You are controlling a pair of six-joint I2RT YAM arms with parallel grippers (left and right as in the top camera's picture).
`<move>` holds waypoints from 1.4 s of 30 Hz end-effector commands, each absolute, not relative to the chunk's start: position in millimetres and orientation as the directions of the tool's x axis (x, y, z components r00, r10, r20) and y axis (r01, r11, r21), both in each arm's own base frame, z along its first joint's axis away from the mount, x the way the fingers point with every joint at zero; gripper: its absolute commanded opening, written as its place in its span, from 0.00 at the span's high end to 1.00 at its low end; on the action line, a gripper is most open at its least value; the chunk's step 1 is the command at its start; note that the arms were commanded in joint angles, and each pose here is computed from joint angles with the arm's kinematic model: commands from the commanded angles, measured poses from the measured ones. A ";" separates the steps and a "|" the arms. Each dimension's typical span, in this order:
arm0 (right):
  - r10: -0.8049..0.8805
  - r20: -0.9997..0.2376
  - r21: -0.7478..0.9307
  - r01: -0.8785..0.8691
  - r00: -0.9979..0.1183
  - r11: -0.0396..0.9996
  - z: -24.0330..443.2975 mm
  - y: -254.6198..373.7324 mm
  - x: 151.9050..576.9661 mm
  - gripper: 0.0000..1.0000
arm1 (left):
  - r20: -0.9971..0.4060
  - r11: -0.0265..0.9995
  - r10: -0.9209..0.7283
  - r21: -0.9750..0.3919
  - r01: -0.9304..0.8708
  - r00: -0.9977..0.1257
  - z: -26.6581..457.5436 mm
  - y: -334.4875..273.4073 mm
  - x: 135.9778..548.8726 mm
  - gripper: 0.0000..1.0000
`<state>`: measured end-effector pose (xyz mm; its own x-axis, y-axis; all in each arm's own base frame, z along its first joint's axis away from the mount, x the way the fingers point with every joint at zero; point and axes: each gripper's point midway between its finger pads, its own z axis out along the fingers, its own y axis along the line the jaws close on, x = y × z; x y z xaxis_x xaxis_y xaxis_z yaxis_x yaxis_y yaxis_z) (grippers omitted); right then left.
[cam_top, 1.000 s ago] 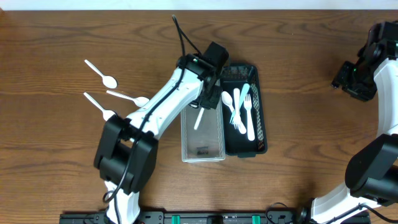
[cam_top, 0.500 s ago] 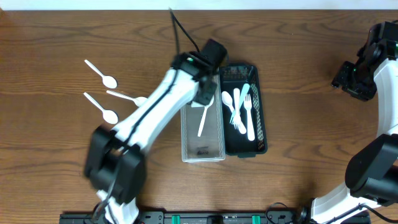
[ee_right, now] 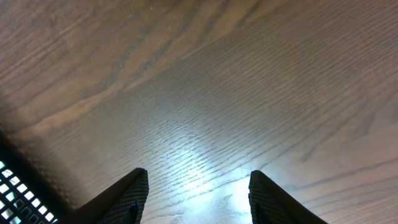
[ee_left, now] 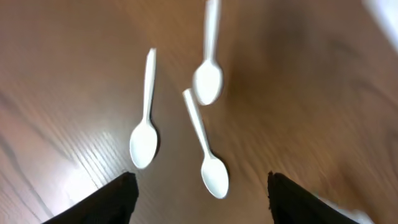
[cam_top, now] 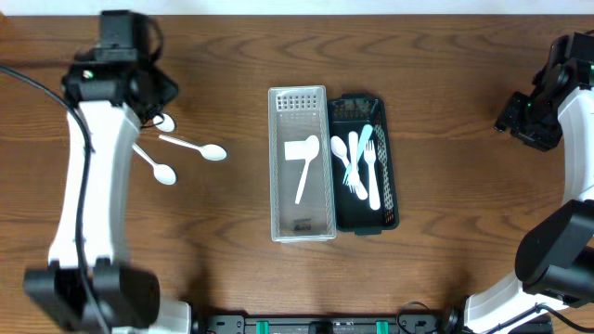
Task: Pack container
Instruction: 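Move the left gripper back and grasp another white spoon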
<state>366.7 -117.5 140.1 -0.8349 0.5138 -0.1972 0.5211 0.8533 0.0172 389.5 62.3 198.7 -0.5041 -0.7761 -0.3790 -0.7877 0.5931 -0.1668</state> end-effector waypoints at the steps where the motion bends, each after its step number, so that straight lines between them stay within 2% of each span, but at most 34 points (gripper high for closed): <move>1: 0.495 -0.193 0.013 0.502 -0.847 0.865 138.8 -114.0 366.6 0.45 | -0.216 0.454 -0.884 -0.189 -0.871 -0.414 159.0 61.4 391.3 0.28; 6: 0.495 -0.193 0.013 0.502 -0.847 0.865 138.8 -114.0 366.6 0.44 | -0.113 0.450 -0.892 -0.114 -0.886 -0.439 110.2 55.9 396.1 0.28; 9: 0.495 -0.193 0.013 0.502 -0.847 0.865 138.8 -114.0 366.6 0.45 | -0.046 0.481 -0.876 -0.098 -0.871 -0.479 83.7 44.0 401.2 0.28; 16: 0.495 -0.193 0.014 0.502 -0.847 0.865 138.9 -114.0 366.7 0.45 | 0.036 0.500 -0.865 -0.028 -0.866 -0.500 38.9 30.8 399.7 0.27; 17: 0.495 -0.193 0.014 0.502 -0.847 0.865 138.9 -114.0 366.7 0.45 | 0.045 0.516 -0.855 -0.033 -0.856 -0.517 33.4 28.0 401.8 0.24; 20: 0.495 -0.195 0.014 0.502 -0.847 0.865 138.9 -114.1 367.0 0.44 | 0.076 0.561 -0.821 -0.072 -0.825 -0.565 21.1 18.3 409.8 0.21; 39: 0.496 -0.202 -0.006 0.508 -0.844 0.861 139.2 -118.6 366.1 0.44 | 0.125 0.583 -0.804 -0.028 -0.812 -0.581 -16.1 16.1 406.2 0.22; 42: 0.497 -0.202 -0.007 0.508 -0.844 0.861 139.2 -119.0 366.0 0.44 | 0.125 0.589 -0.800 -0.030 -0.808 -0.587 -16.3 16.0 406.3 0.32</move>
<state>366.8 -118.8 140.2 -0.8343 0.5135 -0.2007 0.5222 0.8527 0.0112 411.2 18.7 -2.2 -0.5674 -0.8180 0.0947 -0.8233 0.5656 -0.0477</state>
